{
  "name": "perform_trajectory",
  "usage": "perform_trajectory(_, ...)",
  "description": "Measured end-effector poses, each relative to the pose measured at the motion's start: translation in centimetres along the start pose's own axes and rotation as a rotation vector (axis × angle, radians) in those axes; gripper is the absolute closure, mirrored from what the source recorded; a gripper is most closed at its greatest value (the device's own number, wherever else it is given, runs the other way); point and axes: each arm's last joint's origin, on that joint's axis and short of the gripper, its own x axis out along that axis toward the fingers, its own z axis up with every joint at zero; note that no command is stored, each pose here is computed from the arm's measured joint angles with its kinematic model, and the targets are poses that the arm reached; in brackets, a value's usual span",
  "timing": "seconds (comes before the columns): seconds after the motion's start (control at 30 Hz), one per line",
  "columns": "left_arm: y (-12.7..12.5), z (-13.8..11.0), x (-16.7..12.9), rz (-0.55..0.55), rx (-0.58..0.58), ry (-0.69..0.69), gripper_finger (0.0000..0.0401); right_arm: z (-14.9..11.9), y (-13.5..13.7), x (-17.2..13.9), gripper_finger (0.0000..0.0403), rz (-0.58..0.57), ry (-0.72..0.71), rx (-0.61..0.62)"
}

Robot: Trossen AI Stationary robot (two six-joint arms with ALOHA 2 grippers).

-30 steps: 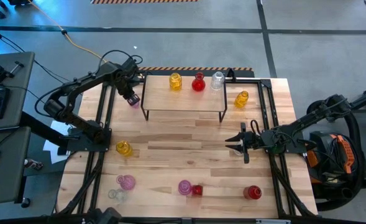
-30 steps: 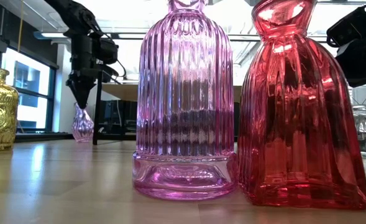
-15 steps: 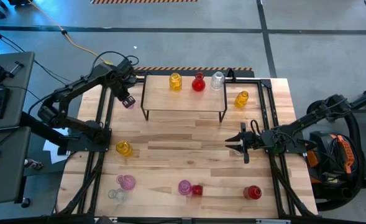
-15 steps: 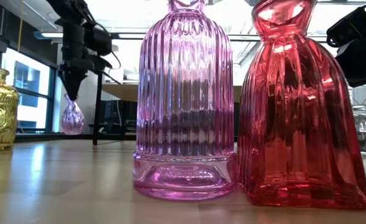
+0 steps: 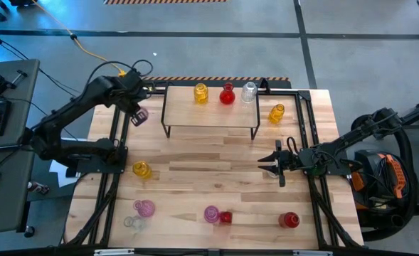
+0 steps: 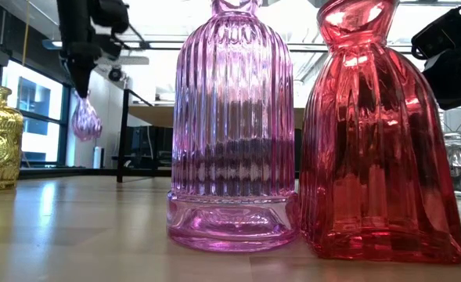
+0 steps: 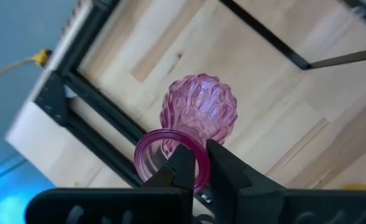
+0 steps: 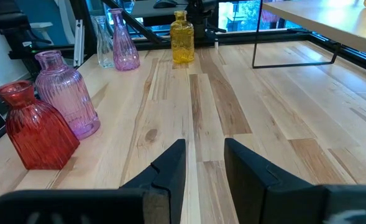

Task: Sort vases onto shelf
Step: Put the top purple vase on the shelf

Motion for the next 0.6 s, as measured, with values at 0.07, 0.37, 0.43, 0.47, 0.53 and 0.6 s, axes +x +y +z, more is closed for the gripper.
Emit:
perform_trajectory(0.07,-0.1,0.0,-1.0,0.016,0.013,-0.018,0.0386,0.0,0.0,0.0,0.0308,0.000,0.000,0.000)
perform_trajectory(0.37,-0.3,0.5,-4.8,0.066,0.058,-0.116,0.0386,0.0,0.0,0.0,0.0308,0.000,0.000,0.000)
perform_trajectory(0.43,-0.3,0.8,-5.6,0.073,0.077,-0.139,0.0386,0.0,0.0,0.0,0.0308,0.000,0.000,0.000)
perform_trajectory(0.47,-0.4,1.1,-5.9,0.076,0.084,-0.149,0.0386,0.0,0.0,0.0,0.0308,0.000,0.000,0.000)
perform_trajectory(0.53,-0.3,1.6,-6.4,0.082,0.089,-0.162,0.0386,0.0,0.0,0.0,0.0308,0.000,0.000,0.000)
perform_trajectory(0.6,-0.4,2.3,-6.8,0.085,0.106,-0.172,0.0386,0.0,0.0,0.0,0.0308,0.000,0.000,0.000)
